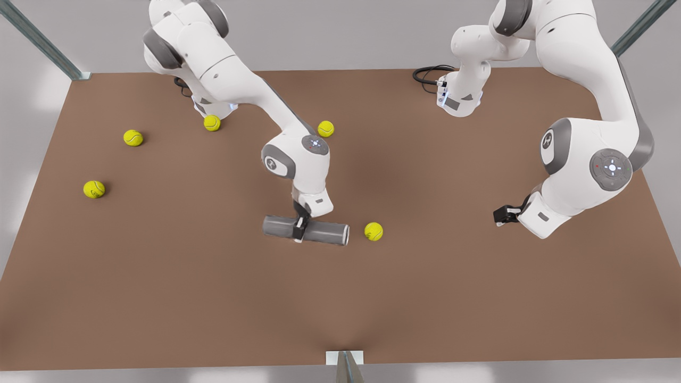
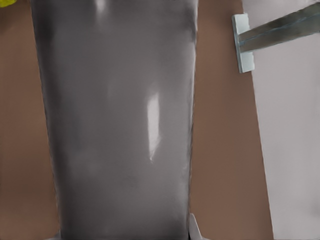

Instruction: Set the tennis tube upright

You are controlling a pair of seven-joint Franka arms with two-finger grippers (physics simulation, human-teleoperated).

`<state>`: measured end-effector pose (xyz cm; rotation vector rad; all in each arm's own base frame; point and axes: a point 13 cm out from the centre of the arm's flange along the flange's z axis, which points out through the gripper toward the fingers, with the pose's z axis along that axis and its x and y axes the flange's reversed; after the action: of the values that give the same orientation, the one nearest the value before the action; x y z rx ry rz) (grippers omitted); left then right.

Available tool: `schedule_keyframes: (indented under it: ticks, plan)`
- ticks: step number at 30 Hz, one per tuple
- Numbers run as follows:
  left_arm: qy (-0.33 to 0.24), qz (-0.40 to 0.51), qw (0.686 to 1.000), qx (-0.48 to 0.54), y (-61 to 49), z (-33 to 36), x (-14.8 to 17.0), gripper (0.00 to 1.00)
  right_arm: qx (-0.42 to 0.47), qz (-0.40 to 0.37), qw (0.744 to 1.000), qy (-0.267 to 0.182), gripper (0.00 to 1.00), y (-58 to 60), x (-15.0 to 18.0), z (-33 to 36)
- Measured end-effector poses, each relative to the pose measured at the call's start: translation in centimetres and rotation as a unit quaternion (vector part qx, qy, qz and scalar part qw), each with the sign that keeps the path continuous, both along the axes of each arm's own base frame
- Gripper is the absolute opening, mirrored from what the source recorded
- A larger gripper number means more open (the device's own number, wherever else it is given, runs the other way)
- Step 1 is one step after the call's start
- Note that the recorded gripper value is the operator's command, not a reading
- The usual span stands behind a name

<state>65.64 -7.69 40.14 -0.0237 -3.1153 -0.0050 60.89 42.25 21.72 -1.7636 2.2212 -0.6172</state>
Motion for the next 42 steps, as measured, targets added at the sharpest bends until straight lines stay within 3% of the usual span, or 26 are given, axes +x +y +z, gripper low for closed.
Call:
schedule_keyframes:
  ticks: [6,16,24,33,34,35,42]
  plan:
    - [-0.002,0.001,1.000,0.000,0.0,-0.1,0.2,1.00,-0.001,0.103,0.995,0.001,0.77,9.7,-5.1,-1.4]
    - [-0.003,0.001,1.000,0.000,-0.1,-0.8,0.6,1.00,0.061,0.109,0.987,0.100,0.77,17.3,-12.5,-7.3]
    - [-0.006,0.002,1.000,-0.001,-0.1,-1.0,0.9,1.00,0.099,0.140,0.982,0.077,0.77,24.5,-12.1,-7.3]
    - [-0.007,0.005,1.000,-0.001,-0.2,-1.1,1.0,1.00,0.094,0.158,0.979,0.084,0.77,26.8,-13.9,-11.3]
    - [-0.007,0.005,1.000,-0.001,-0.2,-1.1,1.0,1.00,0.093,0.158,0.979,0.084,0.94,26.8,-13.8,-11.7]
    - [-0.007,0.005,1.000,-0.001,-0.2,-1.1,1.0,1.00,0.092,0.159,0.980,0.084,1.00,26.7,-13.8,-11.9]
    - [-0.008,0.006,1.000,-0.001,-0.5,-0.9,0.9,1.00,0.093,0.159,0.979,0.081,1.00,26.8,-13.7,-11.7]
